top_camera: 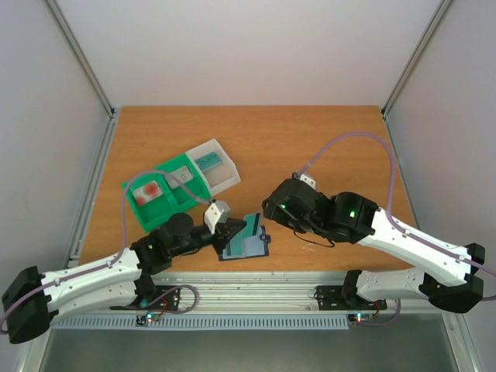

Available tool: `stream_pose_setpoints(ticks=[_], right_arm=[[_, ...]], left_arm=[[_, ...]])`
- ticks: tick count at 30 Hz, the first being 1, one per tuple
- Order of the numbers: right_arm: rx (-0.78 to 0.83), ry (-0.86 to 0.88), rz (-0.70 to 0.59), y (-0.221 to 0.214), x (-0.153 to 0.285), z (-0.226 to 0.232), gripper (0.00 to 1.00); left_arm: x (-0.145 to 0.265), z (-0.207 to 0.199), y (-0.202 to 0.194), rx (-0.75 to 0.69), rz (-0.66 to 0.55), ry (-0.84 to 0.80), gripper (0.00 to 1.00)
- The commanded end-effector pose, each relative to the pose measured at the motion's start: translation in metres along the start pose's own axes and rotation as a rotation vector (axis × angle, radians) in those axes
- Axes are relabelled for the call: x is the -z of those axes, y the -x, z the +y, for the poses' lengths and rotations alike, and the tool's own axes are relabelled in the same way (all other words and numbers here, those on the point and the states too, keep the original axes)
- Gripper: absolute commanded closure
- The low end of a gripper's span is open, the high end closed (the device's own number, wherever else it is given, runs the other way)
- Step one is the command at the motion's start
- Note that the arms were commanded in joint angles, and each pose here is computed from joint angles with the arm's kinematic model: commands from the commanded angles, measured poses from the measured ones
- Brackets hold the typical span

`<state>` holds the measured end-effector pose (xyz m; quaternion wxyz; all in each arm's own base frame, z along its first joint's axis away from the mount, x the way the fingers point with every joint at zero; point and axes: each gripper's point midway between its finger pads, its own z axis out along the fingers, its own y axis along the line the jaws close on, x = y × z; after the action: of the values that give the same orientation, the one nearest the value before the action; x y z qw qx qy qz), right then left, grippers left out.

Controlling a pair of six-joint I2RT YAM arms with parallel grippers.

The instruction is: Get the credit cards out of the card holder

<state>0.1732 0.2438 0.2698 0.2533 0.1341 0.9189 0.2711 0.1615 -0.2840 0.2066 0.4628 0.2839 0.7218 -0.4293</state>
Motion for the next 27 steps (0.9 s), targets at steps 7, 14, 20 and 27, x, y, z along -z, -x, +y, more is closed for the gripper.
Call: stream_pose_setpoints(ticks=[7,14,20,27], right_arm=[[-0.217,-0.095,0.087,-0.015,-0.003,0.0,0.44],[-0.302,-0.151,0.085,-0.022,-0.014,-0.015,0.45],[-0.329,-0.152,0.096,-0.027,-0.022,-0.015,0.49],[-0.352,-0.173,0.125,-0.036,-0.033,-0.014,0.5]], left_arm=[[-0.004,-0.027,0.013,-0.287,-0.137,-0.026,1.0],[-0.005,-0.029,0.012,-0.332,-0.15,-0.008,0.99],[-0.002,-0.033,0.013,-0.337,-0.18,-0.03,1.0],[-0.002,-0.033,0.01,-0.377,-0.177,-0.034,1.0]])
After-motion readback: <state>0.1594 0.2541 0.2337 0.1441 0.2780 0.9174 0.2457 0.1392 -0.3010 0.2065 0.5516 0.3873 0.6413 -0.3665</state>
